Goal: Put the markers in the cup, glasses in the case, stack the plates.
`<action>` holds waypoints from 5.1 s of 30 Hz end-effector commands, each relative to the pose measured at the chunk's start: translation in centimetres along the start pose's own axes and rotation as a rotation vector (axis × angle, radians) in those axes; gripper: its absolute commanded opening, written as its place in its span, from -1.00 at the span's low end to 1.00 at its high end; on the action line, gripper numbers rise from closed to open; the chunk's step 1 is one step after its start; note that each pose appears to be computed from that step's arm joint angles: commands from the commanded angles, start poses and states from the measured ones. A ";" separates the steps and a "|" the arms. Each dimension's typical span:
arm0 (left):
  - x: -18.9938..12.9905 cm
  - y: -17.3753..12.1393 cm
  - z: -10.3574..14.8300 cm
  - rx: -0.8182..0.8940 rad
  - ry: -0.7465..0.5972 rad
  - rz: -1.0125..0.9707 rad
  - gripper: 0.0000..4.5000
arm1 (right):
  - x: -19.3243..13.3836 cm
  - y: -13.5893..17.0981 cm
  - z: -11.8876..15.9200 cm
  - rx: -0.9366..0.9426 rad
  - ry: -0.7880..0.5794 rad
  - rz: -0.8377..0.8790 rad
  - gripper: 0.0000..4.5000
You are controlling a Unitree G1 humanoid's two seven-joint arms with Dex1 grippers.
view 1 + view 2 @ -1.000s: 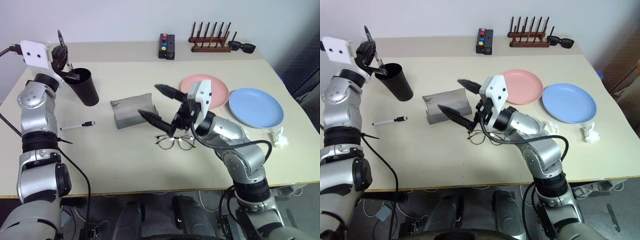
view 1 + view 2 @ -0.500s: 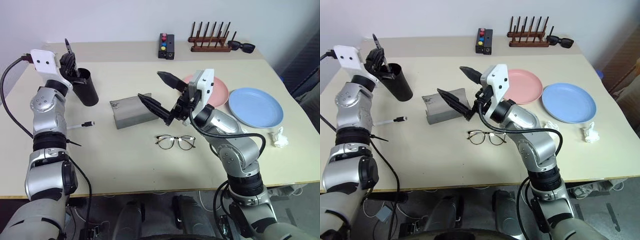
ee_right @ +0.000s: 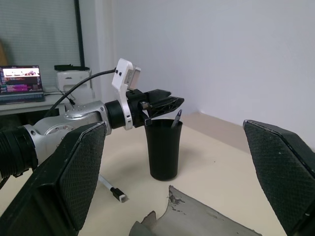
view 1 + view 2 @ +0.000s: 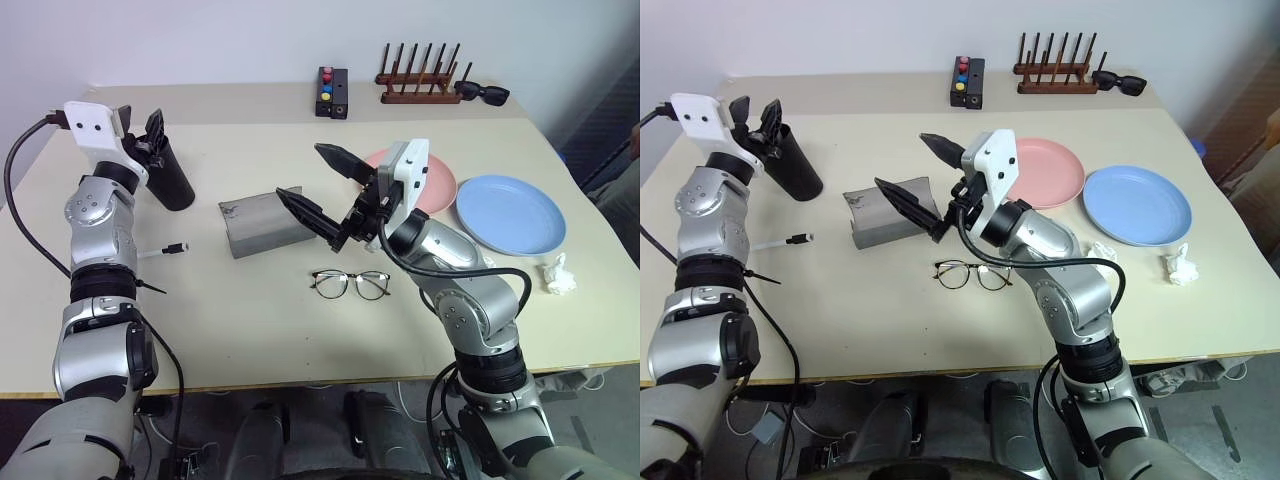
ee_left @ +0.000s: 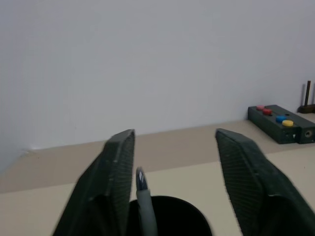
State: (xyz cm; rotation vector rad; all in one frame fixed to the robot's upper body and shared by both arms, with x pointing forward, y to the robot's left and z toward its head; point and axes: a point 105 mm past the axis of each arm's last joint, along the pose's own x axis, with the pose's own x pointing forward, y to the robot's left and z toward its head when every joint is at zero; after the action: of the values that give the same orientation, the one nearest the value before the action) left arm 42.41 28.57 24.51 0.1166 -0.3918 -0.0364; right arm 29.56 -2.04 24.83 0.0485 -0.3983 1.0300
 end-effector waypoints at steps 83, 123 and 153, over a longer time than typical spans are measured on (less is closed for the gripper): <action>-2.4 -4.9 6.2 0.156 0.223 -0.865 -0.98 | -1.0 2.3 -0.6 -0.175 0.110 0.214 1.00; 0.5 1.2 2.7 0.007 -0.058 -0.100 -0.98 | 0.7 2.0 0.7 -0.091 -0.034 0.101 1.00; 0.3 0.0 2.1 -0.044 -0.066 -0.103 0.46 | 0.5 1.8 0.3 -0.077 -0.026 0.092 1.00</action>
State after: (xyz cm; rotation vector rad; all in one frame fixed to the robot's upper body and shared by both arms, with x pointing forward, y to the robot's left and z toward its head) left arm 42.31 28.41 24.65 0.0866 -0.3820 -0.1492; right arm 28.56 -0.51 24.11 -0.0345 -0.4205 1.1072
